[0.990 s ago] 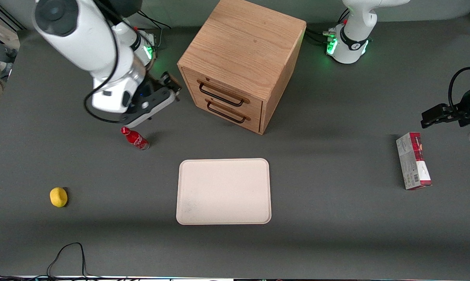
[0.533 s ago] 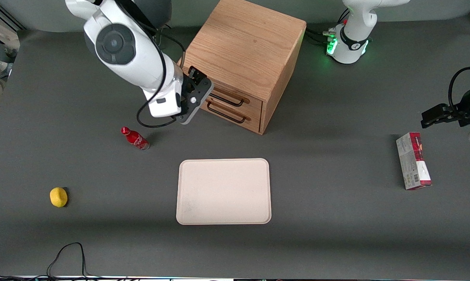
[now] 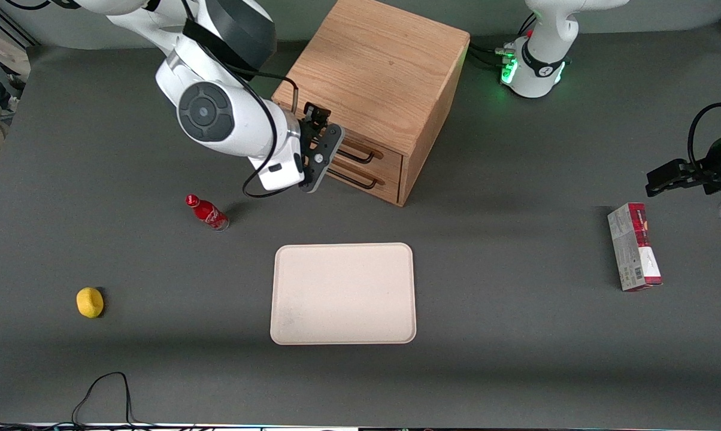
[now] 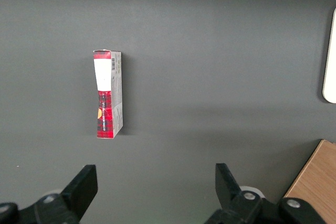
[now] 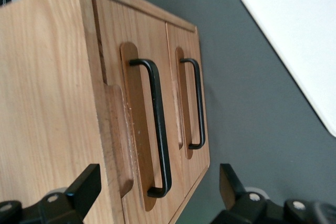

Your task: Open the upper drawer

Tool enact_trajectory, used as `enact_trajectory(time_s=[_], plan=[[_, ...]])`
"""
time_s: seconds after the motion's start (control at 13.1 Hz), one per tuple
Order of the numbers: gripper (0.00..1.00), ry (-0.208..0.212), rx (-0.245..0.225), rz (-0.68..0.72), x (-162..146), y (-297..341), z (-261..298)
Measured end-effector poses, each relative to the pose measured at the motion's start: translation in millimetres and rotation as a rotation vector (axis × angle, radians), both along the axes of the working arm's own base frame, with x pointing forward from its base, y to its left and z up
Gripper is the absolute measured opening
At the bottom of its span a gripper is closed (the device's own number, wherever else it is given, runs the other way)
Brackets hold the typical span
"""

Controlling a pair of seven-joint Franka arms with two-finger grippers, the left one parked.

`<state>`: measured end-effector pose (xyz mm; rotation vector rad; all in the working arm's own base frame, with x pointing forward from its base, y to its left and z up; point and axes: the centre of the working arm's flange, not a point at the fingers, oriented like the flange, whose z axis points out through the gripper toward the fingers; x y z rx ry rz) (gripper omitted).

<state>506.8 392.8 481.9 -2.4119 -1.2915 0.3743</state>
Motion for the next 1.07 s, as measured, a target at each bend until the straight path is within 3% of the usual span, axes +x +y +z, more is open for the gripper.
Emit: enact_trajectory(time_s=[0.23, 1.07], plan=[[1.0, 0.033, -0.012, 0.035, -6.1, 1.3, -26.1], [1.0, 0.005, -0.003, 0.023, -9.3, 7.4, -72.8]])
